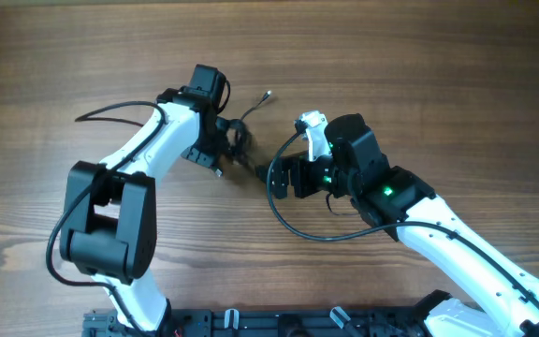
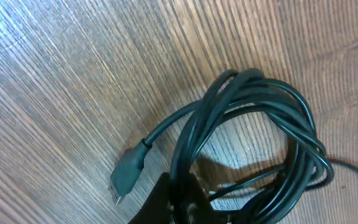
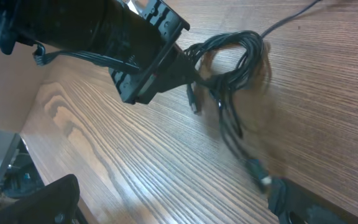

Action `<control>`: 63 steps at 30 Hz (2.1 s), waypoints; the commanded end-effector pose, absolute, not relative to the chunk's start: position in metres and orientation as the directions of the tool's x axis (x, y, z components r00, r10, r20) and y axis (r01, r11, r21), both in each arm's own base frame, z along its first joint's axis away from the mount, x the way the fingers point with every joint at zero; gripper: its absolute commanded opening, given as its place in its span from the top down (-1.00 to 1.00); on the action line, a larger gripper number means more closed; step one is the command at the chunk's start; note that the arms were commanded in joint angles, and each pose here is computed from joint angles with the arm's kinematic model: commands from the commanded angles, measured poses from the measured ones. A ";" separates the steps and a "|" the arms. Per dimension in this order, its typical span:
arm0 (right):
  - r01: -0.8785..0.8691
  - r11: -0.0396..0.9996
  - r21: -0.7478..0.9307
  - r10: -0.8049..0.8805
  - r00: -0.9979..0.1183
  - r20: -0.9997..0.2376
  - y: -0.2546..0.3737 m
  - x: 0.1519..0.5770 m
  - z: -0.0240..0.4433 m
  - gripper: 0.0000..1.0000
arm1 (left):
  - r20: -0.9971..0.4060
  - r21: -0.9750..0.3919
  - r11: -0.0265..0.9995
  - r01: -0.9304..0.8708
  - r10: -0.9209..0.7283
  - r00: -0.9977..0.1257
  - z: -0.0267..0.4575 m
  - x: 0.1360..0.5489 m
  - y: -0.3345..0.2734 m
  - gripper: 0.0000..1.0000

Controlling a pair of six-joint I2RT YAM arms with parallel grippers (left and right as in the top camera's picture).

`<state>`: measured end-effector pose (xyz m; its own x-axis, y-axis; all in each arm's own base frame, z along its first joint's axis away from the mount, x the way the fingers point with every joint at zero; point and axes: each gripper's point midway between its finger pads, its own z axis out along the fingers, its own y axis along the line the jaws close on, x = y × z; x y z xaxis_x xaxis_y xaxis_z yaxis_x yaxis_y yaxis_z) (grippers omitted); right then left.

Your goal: Untangle cables

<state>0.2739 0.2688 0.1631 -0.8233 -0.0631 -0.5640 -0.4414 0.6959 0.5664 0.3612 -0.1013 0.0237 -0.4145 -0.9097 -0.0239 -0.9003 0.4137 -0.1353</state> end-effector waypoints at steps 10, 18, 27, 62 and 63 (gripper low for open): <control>-0.460 0.720 0.520 -0.056 -0.785 -0.617 0.269 0.288 0.163 -1.00 | -0.113 -0.558 0.519 -0.648 -0.821 -0.560 0.185 0.388 -0.082 0.92; -0.717 0.478 0.507 -0.167 -0.641 -0.749 0.316 0.281 0.181 -0.99 | -0.063 -0.669 0.469 -0.577 -0.809 -0.584 0.228 0.373 -0.098 0.92; -0.779 0.412 0.473 -0.132 -0.565 -0.815 0.351 0.301 0.165 0.91 | -0.044 -0.645 0.494 -0.583 -0.786 -0.617 0.222 0.362 -0.111 0.92; -0.569 0.699 0.433 -0.075 -0.660 -0.748 0.309 0.316 0.153 0.91 | -0.223 -0.643 0.545 -0.538 -0.806 -0.549 0.232 0.375 -0.133 0.92; -0.585 0.664 0.466 -0.098 -0.686 -0.721 0.308 0.304 0.156 0.91 | -0.286 -0.619 0.581 -0.529 -0.793 -0.538 0.232 0.378 -0.124 0.92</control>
<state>0.3129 0.3137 0.1542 -0.6505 -0.0914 -0.7540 -0.5974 0.6746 0.4337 0.3665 -0.1510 0.2169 -0.6289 -0.7634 -0.1472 -0.5290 0.5589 -0.6386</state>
